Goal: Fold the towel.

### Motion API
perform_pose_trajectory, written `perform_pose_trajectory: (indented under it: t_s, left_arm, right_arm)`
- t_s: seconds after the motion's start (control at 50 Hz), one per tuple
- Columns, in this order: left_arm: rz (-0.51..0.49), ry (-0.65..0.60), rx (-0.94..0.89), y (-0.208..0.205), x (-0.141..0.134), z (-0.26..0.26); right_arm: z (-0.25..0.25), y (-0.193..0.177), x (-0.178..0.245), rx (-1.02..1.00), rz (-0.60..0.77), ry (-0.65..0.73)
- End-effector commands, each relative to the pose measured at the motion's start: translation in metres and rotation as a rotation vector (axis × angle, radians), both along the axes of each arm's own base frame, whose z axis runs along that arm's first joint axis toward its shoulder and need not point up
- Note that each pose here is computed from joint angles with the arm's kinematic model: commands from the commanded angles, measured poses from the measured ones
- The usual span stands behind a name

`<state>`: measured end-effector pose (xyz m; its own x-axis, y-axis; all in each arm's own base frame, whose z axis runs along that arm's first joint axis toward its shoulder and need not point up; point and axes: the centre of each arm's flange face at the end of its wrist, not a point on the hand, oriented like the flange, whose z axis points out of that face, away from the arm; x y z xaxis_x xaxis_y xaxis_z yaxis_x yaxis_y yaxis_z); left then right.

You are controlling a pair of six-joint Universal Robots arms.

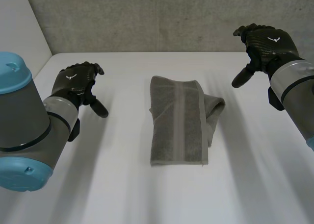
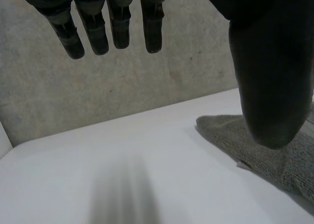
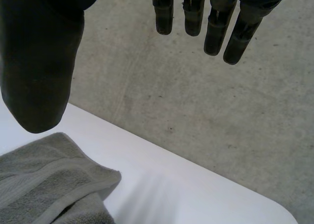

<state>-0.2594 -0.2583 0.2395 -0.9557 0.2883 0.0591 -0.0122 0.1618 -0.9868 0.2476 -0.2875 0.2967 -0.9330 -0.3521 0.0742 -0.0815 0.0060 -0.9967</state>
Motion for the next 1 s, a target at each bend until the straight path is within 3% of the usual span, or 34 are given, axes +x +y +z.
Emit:
perform_pose_trajectory:
  t_s: [0.02,0.1,0.16,0.5,1.0]
  left_arm:
    - [-0.001,0.019,-0.039,0.001,0.0,0.004]
    - [-0.001,0.037,-0.074,0.001,0.0,0.008]
    - [-0.003,0.044,-0.091,0.001,-0.001,0.008]
    - [-0.002,0.046,-0.095,0.0,-0.001,0.006]
    - [0.001,0.057,-0.121,-0.002,-0.001,0.006]
  right_arm:
    - [-0.011,0.007,0.015,0.006,0.121,0.067]
    - [-0.043,0.01,0.038,0.052,0.287,0.142]
    - [-0.069,0.003,0.049,0.093,0.333,0.171]
    - [-0.168,-0.055,0.082,0.137,0.337,0.228]
    - [-0.174,-0.062,0.083,0.129,0.312,0.25]
